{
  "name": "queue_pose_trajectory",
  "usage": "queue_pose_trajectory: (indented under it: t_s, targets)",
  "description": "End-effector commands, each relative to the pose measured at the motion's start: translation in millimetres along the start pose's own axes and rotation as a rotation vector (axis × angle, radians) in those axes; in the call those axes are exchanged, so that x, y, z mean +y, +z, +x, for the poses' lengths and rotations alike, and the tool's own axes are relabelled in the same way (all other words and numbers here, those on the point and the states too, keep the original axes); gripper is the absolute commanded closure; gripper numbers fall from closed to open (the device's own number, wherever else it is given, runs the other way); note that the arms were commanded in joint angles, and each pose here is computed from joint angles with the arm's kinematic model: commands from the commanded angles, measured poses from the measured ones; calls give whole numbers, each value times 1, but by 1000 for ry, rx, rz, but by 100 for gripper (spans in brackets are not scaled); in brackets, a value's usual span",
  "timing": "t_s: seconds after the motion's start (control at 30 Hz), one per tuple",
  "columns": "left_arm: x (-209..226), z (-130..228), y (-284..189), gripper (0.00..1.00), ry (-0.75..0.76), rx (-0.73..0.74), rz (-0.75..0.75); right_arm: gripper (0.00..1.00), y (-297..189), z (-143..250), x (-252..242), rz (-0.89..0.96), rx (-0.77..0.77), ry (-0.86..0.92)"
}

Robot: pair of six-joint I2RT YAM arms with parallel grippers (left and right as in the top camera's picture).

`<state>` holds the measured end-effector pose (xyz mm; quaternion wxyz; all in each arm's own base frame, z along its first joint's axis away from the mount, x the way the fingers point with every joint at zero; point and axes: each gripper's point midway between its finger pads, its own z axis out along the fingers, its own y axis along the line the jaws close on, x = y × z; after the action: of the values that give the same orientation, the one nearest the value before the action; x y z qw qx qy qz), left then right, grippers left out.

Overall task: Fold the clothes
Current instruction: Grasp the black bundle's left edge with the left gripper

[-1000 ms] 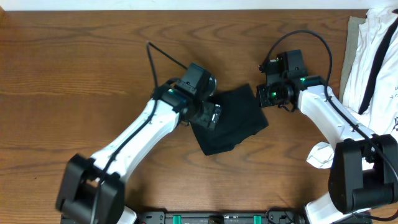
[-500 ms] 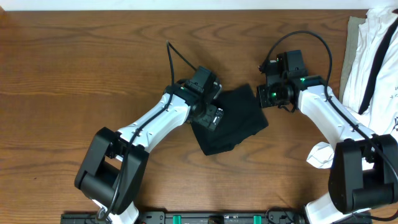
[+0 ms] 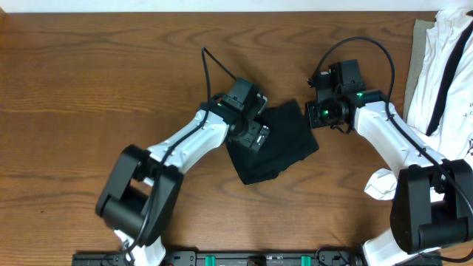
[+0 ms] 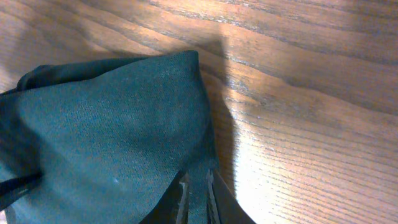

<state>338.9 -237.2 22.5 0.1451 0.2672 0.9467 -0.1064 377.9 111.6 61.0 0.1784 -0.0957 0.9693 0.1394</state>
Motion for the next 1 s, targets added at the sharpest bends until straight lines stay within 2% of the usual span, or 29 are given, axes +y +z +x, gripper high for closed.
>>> queue_pose_trajectory:
  t_s: [0.0,0.17,0.33,0.53,0.57,0.6,0.87,0.97]
  targets:
    - [9,13,19,1,5,52,-17,90,-1,2,-4,9,1,3]
    - [13,16,23,2,-6,65,-20,90,-1,2,-4,9,4,3]
    - [13,23,22,45,-13,92,-20,90,-1,2,-4,11,4,3]
    - [13,26,22,75,-15,106,-20,90,-1,2,-4,12,4,3]
    - [13,26,22,81,-14,105,-20,90,-1,2,-4,12,4,3]
    - [13,25,21,92,-14,102,-20,90,-1,2,-4,12,4,3]
    - [12,-2,-1,94,-8,16,-21,99,-3,0,-9,16,-9,13]
    - [10,-13,-18,94,-3,-33,-21,99,-7,-3,-16,24,-23,30]
